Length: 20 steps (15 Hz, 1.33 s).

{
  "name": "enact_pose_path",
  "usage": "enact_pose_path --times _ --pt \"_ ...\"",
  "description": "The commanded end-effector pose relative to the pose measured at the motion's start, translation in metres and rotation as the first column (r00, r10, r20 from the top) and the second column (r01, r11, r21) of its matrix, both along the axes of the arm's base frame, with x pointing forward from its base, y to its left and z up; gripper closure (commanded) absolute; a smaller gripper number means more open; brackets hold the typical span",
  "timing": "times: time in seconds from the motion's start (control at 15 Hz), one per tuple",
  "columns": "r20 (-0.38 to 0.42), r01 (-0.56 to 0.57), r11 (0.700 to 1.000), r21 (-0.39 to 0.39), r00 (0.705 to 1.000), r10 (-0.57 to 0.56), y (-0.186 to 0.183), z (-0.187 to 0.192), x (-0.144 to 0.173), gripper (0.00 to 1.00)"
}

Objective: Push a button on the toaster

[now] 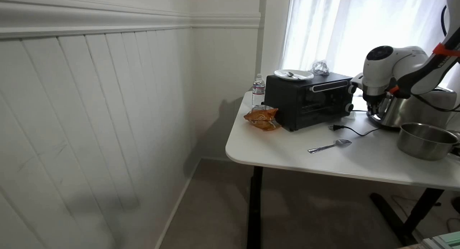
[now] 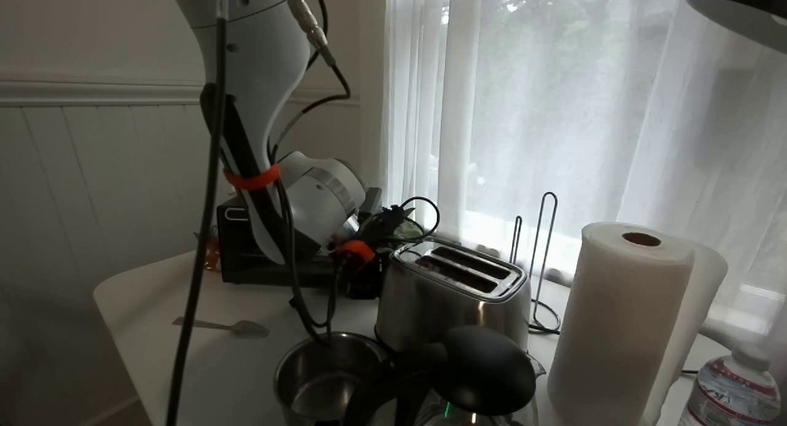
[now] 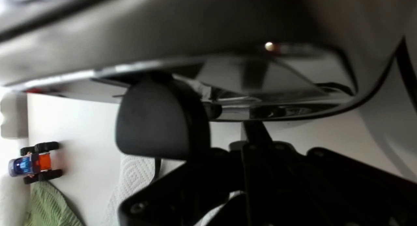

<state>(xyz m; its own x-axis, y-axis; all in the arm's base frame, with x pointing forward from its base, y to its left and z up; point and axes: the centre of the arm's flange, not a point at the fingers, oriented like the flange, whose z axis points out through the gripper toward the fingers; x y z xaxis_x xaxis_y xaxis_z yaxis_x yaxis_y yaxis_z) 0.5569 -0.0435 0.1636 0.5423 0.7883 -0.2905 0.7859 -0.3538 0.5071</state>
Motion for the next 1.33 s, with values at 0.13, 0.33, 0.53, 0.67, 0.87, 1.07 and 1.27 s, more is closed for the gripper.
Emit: enact_pose_path --times 0.13,0.33,0.53,0.67,0.87,1.07,1.27 --pt "-0.094 0.062 0.996 0.065 0.994 -0.055 0.009 0.017 -0.005 0.74" --pt "-0.156 0.132 0.984 0.122 0.981 -0.112 0.015 0.038 -0.005 0.6" --pt "-0.246 0.23 0.955 0.184 0.952 -0.182 0.022 0.073 -0.007 0.38" --pt "-0.302 0.304 0.927 0.221 0.925 -0.231 0.026 0.1 -0.01 0.24" --pt "-0.378 0.41 0.873 0.266 0.877 -0.297 0.032 0.142 -0.017 0.03" --pt "-0.344 0.546 0.79 0.279 0.825 -0.448 0.032 0.18 -0.022 0.0" --pt "-0.274 0.627 0.705 0.33 0.779 -0.564 0.028 0.214 -0.026 0.0"
